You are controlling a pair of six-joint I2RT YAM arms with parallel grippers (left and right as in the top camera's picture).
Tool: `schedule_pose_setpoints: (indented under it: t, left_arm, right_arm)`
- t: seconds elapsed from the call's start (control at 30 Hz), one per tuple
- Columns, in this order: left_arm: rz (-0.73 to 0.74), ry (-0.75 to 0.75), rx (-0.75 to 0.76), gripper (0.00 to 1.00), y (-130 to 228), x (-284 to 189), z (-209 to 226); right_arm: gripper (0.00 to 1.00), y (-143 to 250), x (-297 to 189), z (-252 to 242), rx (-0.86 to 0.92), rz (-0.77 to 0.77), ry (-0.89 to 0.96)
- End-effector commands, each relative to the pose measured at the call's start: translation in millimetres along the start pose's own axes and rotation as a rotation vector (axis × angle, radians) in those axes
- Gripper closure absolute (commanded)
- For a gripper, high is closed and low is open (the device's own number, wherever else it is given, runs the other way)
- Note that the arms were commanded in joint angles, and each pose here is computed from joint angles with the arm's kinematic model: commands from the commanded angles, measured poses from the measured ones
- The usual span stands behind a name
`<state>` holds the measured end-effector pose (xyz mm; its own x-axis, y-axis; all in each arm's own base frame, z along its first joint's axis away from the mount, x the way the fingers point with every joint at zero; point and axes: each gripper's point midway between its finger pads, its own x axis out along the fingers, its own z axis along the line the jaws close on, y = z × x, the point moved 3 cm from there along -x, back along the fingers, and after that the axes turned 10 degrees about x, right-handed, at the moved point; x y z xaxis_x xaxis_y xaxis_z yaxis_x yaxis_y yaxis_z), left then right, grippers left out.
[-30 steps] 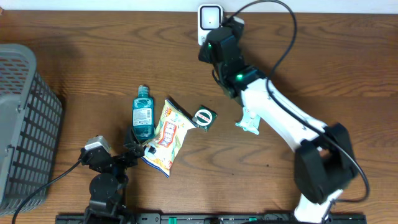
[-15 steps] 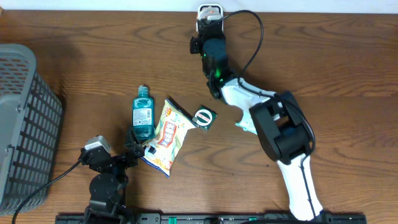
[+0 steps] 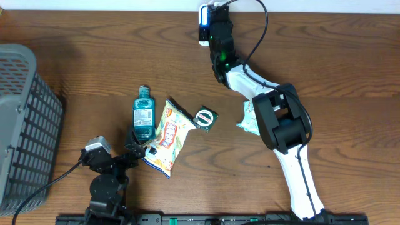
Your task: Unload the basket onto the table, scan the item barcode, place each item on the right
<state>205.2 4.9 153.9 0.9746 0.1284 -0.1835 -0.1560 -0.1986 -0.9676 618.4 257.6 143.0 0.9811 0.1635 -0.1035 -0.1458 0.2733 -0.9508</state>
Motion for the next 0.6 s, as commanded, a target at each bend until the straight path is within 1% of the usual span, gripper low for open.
schedule_pose_setpoints:
  t: [0.0, 0.13, 0.23, 0.3, 0.4, 0.5, 0.57]
  left_arm:
    - [0.036, -0.016, 0.006, 0.02, 12, 2, 3]
    - [0.036, -0.016, 0.006, 0.02, 12, 2, 3]
    - [0.036, -0.016, 0.006, 0.02, 12, 2, 3]
    - [0.036, -0.016, 0.006, 0.02, 12, 2, 3]
    - [0.036, -0.016, 0.006, 0.02, 12, 2, 3]
    - [0.036, -0.016, 0.006, 0.02, 12, 2, 3]
    - [0.036, -0.016, 0.006, 0.02, 12, 2, 3]
  right_arm:
    - [0.99, 3, 3, 3, -0.014, 0.001, -0.011]
    - [0.99, -21, -2, 5, -0.058, -0.015, 0.012]
    - [0.99, -45, -11, -4, -0.107, -0.006, 0.117]
    - [0.99, -59, -21, -21, -0.171, 0.025, 0.243]
    - [0.99, -81, -45, -56, -0.281, 0.076, 0.48]
    - [0.99, -104, -77, -103, -0.39, 0.126, 0.757]
    - [0.99, -113, -95, -135, -0.451, 0.174, 0.902]
